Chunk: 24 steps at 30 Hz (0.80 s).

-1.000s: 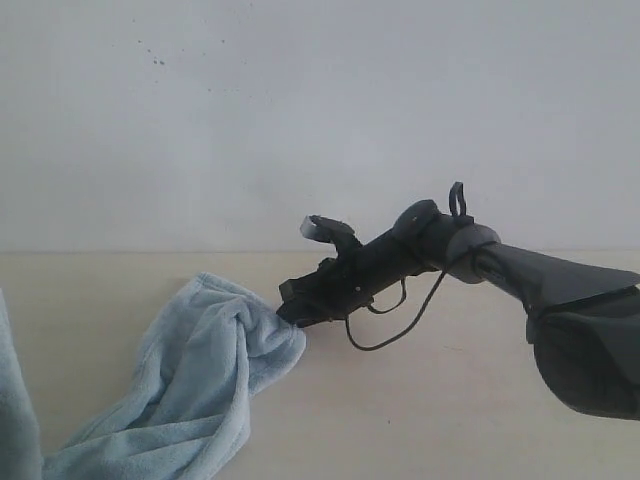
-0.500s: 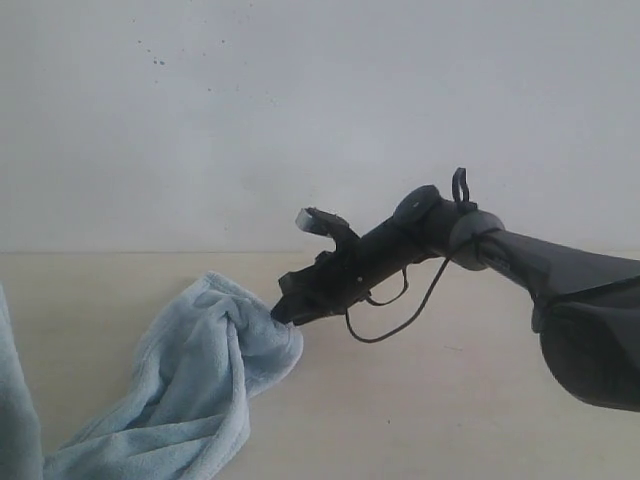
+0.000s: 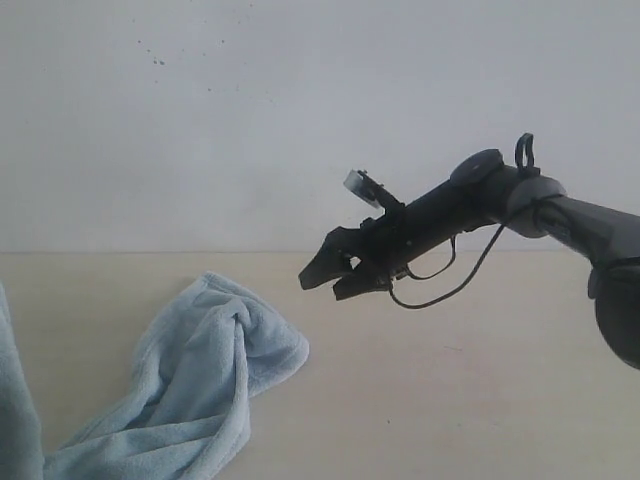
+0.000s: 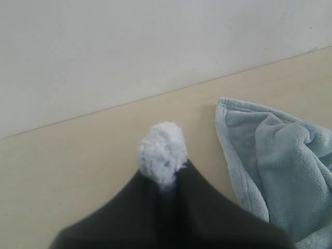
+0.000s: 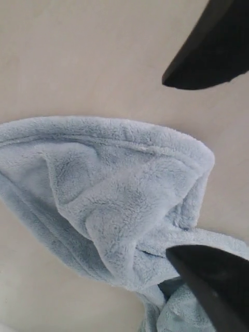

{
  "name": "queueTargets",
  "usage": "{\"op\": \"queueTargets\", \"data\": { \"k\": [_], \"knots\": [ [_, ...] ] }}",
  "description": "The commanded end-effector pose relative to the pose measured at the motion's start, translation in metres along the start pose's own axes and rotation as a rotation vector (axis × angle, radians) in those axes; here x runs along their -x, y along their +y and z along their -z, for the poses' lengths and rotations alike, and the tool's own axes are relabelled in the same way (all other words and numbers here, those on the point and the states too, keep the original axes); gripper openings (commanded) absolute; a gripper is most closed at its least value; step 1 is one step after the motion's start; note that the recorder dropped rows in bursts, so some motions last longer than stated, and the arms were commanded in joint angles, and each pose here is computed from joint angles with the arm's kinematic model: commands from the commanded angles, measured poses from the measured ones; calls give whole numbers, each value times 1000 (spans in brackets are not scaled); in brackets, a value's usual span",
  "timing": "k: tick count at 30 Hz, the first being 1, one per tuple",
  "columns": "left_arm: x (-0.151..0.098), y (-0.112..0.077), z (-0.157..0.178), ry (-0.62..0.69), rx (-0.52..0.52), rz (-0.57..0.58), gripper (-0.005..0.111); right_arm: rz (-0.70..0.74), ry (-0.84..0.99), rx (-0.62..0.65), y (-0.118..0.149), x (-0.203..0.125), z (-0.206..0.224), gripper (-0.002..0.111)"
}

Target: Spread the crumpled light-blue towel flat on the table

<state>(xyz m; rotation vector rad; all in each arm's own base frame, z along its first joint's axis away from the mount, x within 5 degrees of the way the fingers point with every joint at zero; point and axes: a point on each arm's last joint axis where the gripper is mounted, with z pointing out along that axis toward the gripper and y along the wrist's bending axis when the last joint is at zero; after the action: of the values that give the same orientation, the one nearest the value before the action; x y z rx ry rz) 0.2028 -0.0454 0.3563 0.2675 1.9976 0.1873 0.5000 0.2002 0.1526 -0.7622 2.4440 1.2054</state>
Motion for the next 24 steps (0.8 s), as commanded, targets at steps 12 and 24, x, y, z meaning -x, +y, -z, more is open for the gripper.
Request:
{"op": "queueTargets", "data": {
  "k": [12, 24],
  "knots": [
    [1, -1, 0, -10, -10, 16, 4, 34, 151, 21, 35, -19, -52, 82],
    [0, -1, 0, -10, -10, 15, 4, -34, 192, 16, 8, -35, -67, 5]
  ]
}}
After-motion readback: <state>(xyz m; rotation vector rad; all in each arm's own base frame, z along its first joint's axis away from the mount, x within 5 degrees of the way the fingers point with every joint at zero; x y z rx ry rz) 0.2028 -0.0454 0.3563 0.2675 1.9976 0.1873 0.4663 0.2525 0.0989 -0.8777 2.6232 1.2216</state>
